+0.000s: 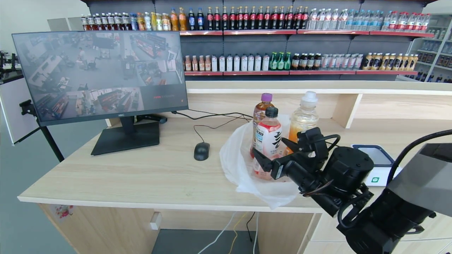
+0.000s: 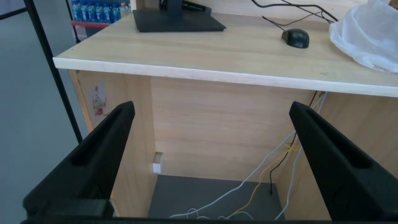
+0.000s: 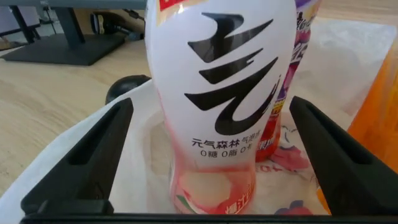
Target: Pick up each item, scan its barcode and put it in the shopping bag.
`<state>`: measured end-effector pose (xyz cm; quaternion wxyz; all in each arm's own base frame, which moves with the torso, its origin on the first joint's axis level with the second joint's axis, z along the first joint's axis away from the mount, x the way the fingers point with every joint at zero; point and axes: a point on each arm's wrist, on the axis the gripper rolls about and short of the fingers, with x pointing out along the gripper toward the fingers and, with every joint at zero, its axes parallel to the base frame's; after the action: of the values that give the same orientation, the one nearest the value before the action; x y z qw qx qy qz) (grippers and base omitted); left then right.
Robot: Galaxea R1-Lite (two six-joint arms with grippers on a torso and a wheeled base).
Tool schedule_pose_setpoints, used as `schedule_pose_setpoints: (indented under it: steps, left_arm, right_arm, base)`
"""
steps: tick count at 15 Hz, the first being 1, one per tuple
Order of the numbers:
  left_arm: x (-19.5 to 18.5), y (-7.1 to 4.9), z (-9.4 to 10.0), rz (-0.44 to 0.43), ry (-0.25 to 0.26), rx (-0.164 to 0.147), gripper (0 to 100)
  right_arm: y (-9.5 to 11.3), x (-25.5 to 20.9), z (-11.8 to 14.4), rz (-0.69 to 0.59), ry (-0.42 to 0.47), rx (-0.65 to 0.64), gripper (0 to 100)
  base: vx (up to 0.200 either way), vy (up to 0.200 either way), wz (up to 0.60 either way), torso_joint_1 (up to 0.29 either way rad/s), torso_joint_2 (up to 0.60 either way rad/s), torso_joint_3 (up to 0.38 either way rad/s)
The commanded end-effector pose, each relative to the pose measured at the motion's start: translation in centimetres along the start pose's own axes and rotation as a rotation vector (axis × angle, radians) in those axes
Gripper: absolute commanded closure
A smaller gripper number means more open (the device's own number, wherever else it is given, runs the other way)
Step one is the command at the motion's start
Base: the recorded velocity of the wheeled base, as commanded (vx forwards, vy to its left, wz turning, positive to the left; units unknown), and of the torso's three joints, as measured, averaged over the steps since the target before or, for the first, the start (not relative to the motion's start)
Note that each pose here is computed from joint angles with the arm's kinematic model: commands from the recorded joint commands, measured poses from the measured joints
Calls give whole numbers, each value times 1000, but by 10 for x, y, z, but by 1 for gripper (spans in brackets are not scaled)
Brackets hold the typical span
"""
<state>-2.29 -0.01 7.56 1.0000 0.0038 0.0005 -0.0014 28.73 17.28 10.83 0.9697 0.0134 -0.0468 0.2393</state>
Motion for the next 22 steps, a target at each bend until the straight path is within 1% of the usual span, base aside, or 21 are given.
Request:
schedule_pose_setpoints:
  steps: [1, 2, 4, 5, 6, 8, 9, 10, 11, 12, 13, 14, 15, 16, 18, 20, 22]
  left_arm:
    - [0, 0, 0, 0, -1, 2, 0]
    - [0, 0, 0, 0, -1, 0, 0]
    - [0, 0, 0, 0, -1, 0, 0]
    - [0, 0, 0, 0, 0, 0, 0]
    - [0, 0, 0, 0, -1, 0, 0]
    - [0, 0, 0, 0, 0, 0, 0]
    - [0, 0, 0, 0, -1, 0, 0]
    - [0, 0, 0, 0, -1, 0, 0]
    - [0, 0, 0, 0, 2, 0, 0]
    - [0, 0, 0, 0, 0, 0, 0]
    - [0, 0, 0, 0, 0, 0, 0]
    - [0, 0, 0, 0, 0, 5, 0]
    - [0, 0, 0, 0, 0, 5, 0]
    - [0, 0, 0, 0, -1, 3, 0]
    - [0, 0, 0, 0, 0, 3, 0]
    - [0, 0, 0, 0, 0, 2, 0]
    - [0, 0, 0, 0, -1, 2, 0]
  right_arm:
    - [-1, -25, 30, 0, -56, 0, 0]
    - [-2, -38, 43, 0, -85, 0, 0]
    - [-6, -73, 62, -5, -113, -1, 0]
    - [-9, -95, 67, -14, -114, -10, 0]
    - [-11, -106, 69, -22, -117, -15, 0]
    - [-23, -176, 88, -78, -212, -21, 0]
    - [-26, -203, 91, -106, -256, -26, 0]
    - [-29, -219, 98, -142, -292, -30, 0]
    - [-29, -233, 98, -147, -273, -34, 0]
    - [-28, -246, 94, -145, -221, -41, 0]
    - [-28, -248, 94, -145, -221, -41, 0]
    - [-25, -274, 83, -144, -111, -56, 0]
    - [-24, -284, 83, -144, -75, -63, 0]
    - [-23, -296, 77, -145, -18, -59, 0]
    - [-21, -318, 55, -140, 70, -62, 0]
    - [-21, -329, 41, -138, 122, -79, 0]
    - [-20, -338, 22, -135, 144, -91, 0]
  base:
    - [0, 0, 0, 0, 0, 0]
    - [0, 0, 0, 0, 0, 0]
    - [0, 0, 0, 0, 0, 0]
    - [0, 0, 0, 0, 0, 0]
    - [0, 0, 0, 0, 0, 0]
    - [0, 0, 0, 0, 0, 0]
    - [0, 0, 0, 0, 0, 0]
    - [0, 0, 0, 0, 0, 0]
    - [0, 0, 0, 0, 0, 0]
    - [0, 0, 0, 0, 0, 0]
    - [0, 0, 0, 0, 0, 0]
    - [0, 0, 0, 0, 0, 0]
    - [0, 0, 0, 0, 0, 0]
    - [0, 0, 0, 0, 0, 0]
    - [0, 0, 0, 0, 0, 0]
    - [0, 0, 0, 0, 0, 0]
    - [0, 0, 0, 0, 0, 0]
